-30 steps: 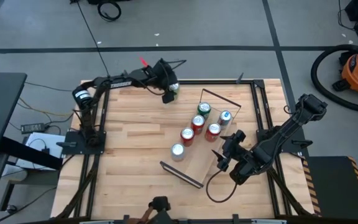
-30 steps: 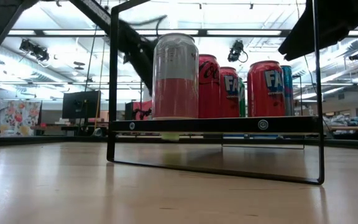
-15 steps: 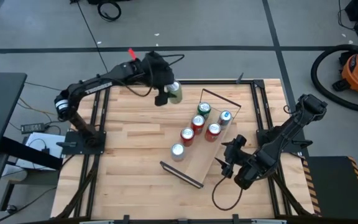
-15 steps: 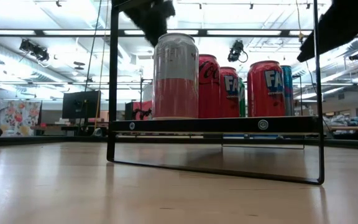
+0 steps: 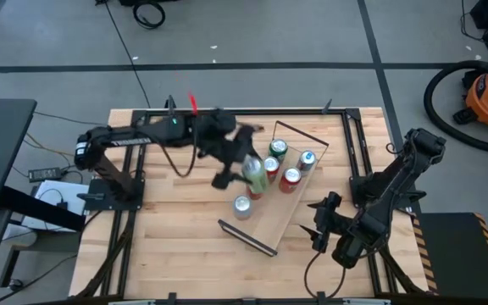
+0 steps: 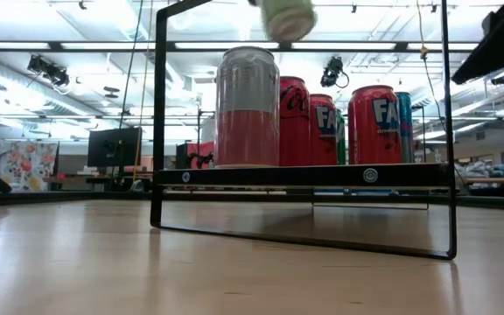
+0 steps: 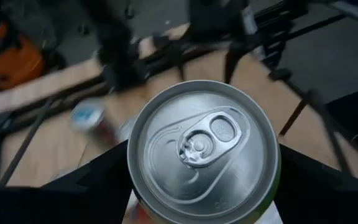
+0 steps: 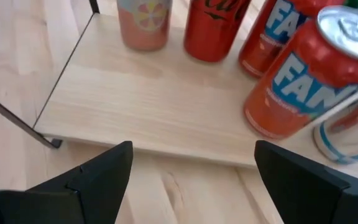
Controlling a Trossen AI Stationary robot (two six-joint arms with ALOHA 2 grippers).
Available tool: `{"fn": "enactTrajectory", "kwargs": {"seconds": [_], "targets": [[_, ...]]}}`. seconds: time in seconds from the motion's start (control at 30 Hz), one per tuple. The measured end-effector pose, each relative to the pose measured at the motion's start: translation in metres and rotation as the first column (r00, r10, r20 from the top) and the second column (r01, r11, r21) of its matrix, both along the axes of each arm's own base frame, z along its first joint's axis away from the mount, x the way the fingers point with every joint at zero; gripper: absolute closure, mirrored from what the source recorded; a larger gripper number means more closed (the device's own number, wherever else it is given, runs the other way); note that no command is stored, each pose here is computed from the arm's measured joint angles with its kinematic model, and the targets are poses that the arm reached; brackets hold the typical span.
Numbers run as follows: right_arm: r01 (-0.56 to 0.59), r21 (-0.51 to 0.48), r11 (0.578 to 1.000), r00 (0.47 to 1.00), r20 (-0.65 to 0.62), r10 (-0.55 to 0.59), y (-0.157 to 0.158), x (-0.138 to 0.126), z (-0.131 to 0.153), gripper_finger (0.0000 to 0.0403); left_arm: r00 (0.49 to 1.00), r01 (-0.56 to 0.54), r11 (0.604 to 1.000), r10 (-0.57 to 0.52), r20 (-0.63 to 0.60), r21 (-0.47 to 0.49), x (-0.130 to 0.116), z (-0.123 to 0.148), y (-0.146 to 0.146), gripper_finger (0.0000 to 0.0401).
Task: Place canned beverage on shelf
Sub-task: Put the light green soda can on the shelf
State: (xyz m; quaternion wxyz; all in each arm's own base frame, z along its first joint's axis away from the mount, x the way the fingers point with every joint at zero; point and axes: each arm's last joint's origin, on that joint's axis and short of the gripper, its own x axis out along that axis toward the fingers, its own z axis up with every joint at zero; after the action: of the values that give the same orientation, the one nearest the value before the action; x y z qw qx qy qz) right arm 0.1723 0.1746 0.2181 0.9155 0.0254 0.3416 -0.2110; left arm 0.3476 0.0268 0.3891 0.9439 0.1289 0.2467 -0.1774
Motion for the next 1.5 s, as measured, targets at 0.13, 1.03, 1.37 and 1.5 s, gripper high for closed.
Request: {"fn": "enactTrajectory", "kwargs": {"seconds": [0.13,1.03,1.37,1.5], "targets": [[0.019,0.006,1.0,1.0,-0.002,-0.019,-0.002,-0.004,-0.006,0.0055,0.995,0.087,0.996,-0.087,0.052,0.0,0.014,-0.004,-0.035,0.0092],[0.015,0.012,1.0,1.0,0.003,-0.015,0.0,-0.006,-0.007,0.0055,0.992,0.004,0.978,0.023,-0.125,0.21,0.092,-0.122,-0.101,0.0092],[0.012,0.014,1.0,1.0,0.005,-0.013,0.001,-0.006,-0.007,0.0055,0.983,0.022,0.986,0.008,-0.183,0.164,0.095,-0.136,-0.103,0.0085],[0.012,0.013,1.0,1.0,0.006,-0.012,0.001,-0.006,-0.007,0.0055,0.98,-0.001,0.99,0.028,-0.195,0.139,0.096,-0.139,-0.103,0.0066]]}}
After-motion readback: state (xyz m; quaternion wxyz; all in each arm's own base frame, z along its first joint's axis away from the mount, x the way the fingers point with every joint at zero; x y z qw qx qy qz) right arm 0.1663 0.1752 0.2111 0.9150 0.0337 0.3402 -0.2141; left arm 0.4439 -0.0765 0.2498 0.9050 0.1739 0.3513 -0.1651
